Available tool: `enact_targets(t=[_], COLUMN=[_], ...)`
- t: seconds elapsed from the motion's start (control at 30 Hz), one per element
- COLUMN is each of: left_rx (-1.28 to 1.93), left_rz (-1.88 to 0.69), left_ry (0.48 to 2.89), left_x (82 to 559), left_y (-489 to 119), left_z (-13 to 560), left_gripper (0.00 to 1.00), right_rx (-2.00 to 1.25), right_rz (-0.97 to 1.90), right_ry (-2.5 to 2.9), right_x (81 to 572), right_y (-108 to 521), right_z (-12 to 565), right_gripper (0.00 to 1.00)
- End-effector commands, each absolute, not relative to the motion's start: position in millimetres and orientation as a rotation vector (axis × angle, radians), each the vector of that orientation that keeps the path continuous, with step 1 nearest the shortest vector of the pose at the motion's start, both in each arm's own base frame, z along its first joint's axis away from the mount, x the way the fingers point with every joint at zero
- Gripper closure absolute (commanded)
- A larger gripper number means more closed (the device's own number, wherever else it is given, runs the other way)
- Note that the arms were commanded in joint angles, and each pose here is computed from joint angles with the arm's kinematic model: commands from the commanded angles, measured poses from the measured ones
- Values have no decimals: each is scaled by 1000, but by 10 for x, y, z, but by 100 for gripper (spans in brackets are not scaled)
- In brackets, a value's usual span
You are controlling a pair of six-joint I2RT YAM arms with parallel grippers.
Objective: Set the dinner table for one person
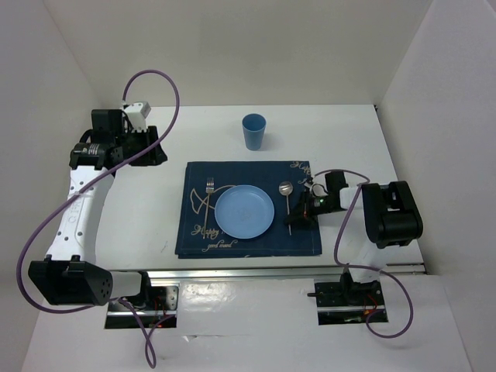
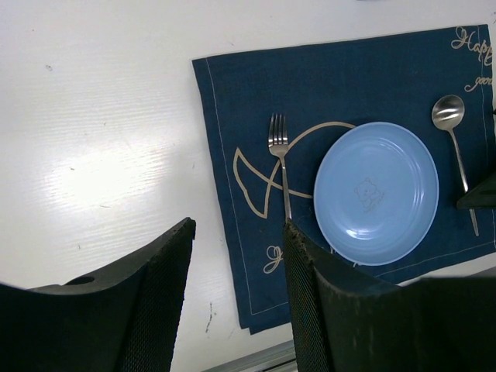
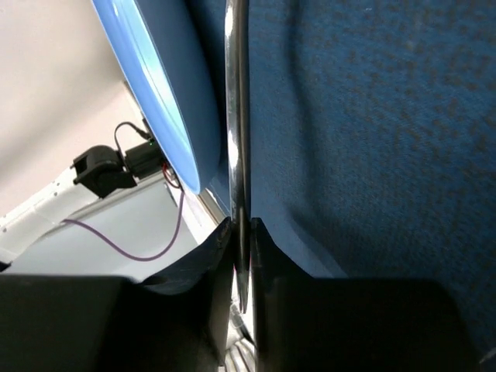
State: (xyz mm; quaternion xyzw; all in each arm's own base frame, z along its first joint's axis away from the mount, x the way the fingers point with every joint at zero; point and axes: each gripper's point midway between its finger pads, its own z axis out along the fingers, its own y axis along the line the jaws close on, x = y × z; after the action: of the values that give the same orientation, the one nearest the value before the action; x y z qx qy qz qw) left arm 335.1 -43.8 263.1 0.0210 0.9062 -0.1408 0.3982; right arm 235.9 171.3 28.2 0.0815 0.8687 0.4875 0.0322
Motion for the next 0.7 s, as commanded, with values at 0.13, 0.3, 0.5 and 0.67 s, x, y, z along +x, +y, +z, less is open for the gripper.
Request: enact_targets(t=[0.13, 0.3, 0.5, 0.67], left_rx=[64, 51, 51, 40], left_rz=[-350, -327, -328, -323], left_ry=[2240, 2251, 2252, 2252], left_x=[3380, 3370, 3377, 3381], left_y=[-426, -390, -390, -359], left_z=[2767, 2745, 2718, 2718], left_gripper=[43, 43, 43, 43], right_rx=[213, 291, 331, 346], right_rz=[1467, 1427, 1306, 1295], right_ry=[2616, 2674, 2715, 2718], right_x=[2456, 2368, 2339, 2308], right_y=[1670, 1635, 1549, 1540], right_z=[372, 264, 314, 335], right_gripper=[54, 48, 45, 45])
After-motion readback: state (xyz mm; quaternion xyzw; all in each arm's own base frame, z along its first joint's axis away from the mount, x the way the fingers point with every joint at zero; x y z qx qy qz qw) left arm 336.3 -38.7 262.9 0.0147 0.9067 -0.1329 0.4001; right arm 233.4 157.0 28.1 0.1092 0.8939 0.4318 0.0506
